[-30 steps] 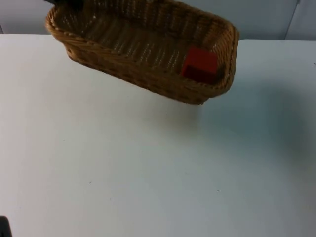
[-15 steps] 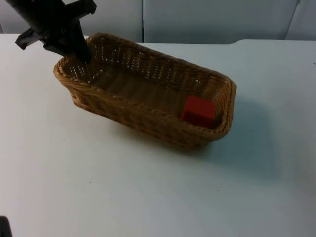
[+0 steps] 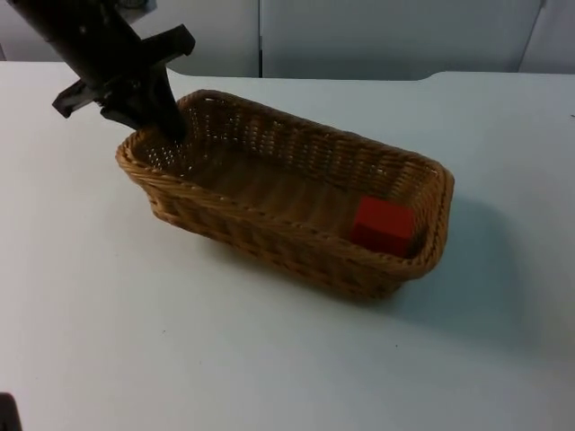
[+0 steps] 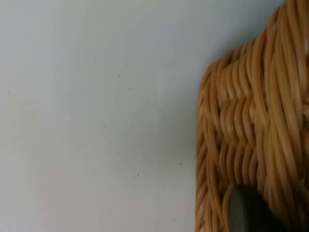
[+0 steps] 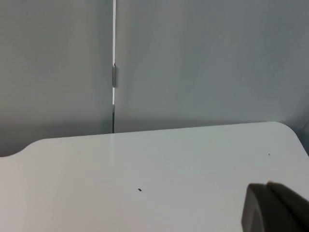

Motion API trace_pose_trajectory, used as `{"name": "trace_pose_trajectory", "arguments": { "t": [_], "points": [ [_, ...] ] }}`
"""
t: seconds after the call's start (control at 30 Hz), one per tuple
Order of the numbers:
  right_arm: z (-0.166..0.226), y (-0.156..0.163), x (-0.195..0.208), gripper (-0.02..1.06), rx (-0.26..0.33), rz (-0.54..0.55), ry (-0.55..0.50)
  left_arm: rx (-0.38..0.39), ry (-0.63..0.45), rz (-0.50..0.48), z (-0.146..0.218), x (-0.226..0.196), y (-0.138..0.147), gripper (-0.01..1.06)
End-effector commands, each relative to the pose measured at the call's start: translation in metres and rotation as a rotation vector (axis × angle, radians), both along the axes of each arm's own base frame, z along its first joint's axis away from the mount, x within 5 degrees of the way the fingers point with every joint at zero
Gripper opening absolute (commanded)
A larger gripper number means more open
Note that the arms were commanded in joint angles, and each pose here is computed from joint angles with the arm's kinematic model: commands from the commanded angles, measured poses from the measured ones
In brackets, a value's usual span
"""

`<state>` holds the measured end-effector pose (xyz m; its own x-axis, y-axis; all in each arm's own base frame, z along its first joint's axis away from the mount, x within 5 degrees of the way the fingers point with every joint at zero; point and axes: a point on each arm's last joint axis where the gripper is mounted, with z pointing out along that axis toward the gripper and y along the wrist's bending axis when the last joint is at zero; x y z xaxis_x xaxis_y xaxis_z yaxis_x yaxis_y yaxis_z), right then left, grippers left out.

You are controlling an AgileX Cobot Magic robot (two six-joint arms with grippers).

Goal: Pick up the basket with the left hand and place the cube into the basket with the right hand.

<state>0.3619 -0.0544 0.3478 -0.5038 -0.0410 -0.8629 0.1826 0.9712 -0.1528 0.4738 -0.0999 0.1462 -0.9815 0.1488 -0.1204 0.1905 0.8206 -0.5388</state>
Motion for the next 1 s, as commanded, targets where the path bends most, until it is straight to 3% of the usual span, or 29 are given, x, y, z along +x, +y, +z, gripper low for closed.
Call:
{"name": "trace_pose_trajectory", "arguments": {
  "t": [0.0,0.2,0.37,0.73,0.83,0.87,0.93,0.97],
  "points": [
    [0.001,-0.001,-0.002,0.0,-0.001,-0.001,-0.012,-0.046,0.002,-0.014,0.01,-0.002,-0.013,0.01],
    [0.001,-0.001,-0.002,0.0,-0.001,-0.001,-0.012,-0.031,0.032,-0.025,0.002,-0.008,-0.016,0.04],
    [0.001,-0.001,-0.002,0.0,-0.001,-0.001,-0.012,0.087,0.118,-0.075,-0.028,-0.025,-0.005,0.04],
    [0.001,-0.001,-0.002,0.0,0.005,-0.001,-0.013,0.126,0.175,-0.122,-0.046,-0.039,0.0,0.05],
    [0.001,-0.001,-0.002,0.0,0.005,-0.001,-0.013,0.129,0.165,-0.14,-0.047,-0.04,0.0,0.19],
    [0.001,-0.001,-0.002,0.0,0.005,-0.001,-0.013,0.129,0.165,-0.14,-0.047,-0.04,0.0,0.19],
    [0.001,-0.001,-0.002,0.0,0.005,-0.001,-0.013,0.139,0.163,-0.149,-0.047,-0.04,0.001,0.37],
    [0.001,-0.001,-0.002,0.0,0.005,-0.001,-0.013,0.144,0.162,-0.151,-0.047,-0.04,0.001,0.51]
  ]
}}
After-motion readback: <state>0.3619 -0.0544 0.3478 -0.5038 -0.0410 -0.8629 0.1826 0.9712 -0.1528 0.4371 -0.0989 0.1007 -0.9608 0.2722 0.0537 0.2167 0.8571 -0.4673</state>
